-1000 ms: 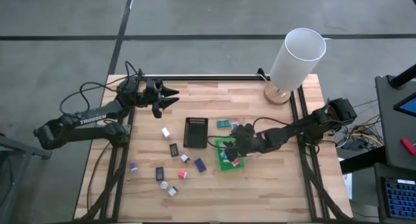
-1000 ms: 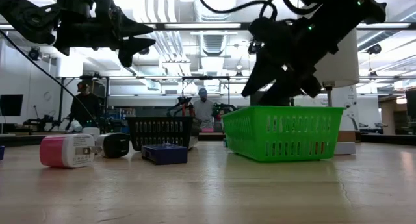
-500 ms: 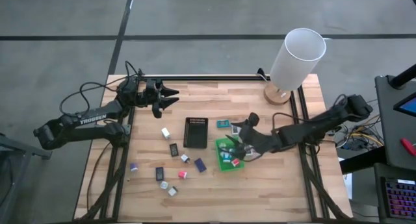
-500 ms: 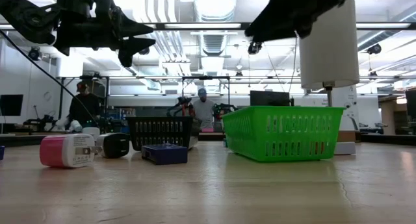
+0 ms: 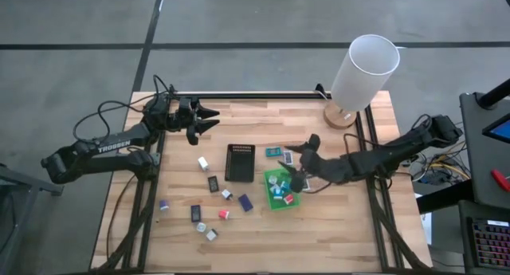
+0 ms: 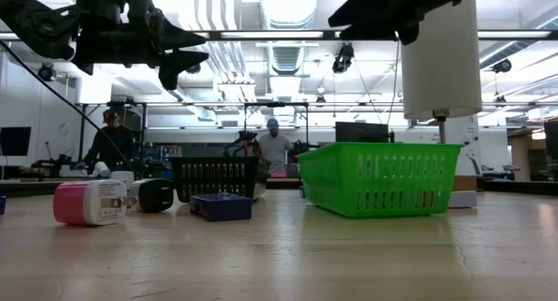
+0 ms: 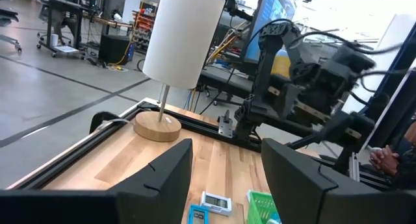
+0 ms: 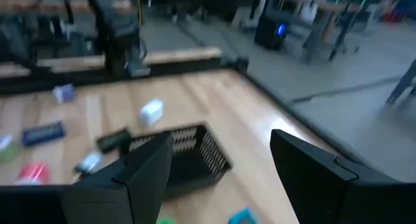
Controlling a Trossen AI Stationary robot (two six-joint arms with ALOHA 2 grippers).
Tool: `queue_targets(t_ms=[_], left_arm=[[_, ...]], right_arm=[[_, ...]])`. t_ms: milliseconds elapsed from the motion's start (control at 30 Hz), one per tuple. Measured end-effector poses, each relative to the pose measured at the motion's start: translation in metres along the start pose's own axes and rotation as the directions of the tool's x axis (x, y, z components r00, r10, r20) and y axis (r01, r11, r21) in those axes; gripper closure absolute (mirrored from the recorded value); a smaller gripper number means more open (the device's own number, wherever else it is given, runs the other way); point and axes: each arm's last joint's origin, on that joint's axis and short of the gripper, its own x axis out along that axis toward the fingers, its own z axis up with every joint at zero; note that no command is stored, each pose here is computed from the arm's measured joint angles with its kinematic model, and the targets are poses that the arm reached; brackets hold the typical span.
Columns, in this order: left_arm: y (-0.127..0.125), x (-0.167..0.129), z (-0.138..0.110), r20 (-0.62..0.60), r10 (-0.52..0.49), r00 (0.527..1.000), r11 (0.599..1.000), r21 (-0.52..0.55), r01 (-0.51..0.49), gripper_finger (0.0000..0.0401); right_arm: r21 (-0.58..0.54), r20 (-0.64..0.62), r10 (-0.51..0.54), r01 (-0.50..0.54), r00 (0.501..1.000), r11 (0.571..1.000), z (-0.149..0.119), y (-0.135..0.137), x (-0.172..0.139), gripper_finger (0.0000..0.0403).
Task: Pick & Place Office items
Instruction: Put the white charger adapter into the green bin
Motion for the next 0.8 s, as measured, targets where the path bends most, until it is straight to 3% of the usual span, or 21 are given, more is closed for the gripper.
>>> queue_targets(t_ms=[133, 433, 800], left_arm=[[0.000, 0.000, 0.000, 0.000, 0.000, 1.000, 1.000, 0.000, 0.000, 0.0211], [0.000, 0.000, 0.000, 0.000, 0.000, 1.000, 1.000, 0.000, 0.000, 0.0211], [0.000, 0.000, 0.000, 0.000, 0.000, 1.000, 1.000, 0.000, 0.000, 0.0211]], right_arm=[[-0.056, 0.119, 0.023, -0.017, 0.993, 0.998, -0.002, -0.016, -0.006, 0.0143], [-0.016, 0.293, 0.143, -0.145, 0.945, 0.989, -0.001, -0.082, -0.021, 0.0119], [0.041, 0.336, 0.033, -0.050, 0.941, 0.998, -0.032, -0.111, -0.042, 0.0107]])
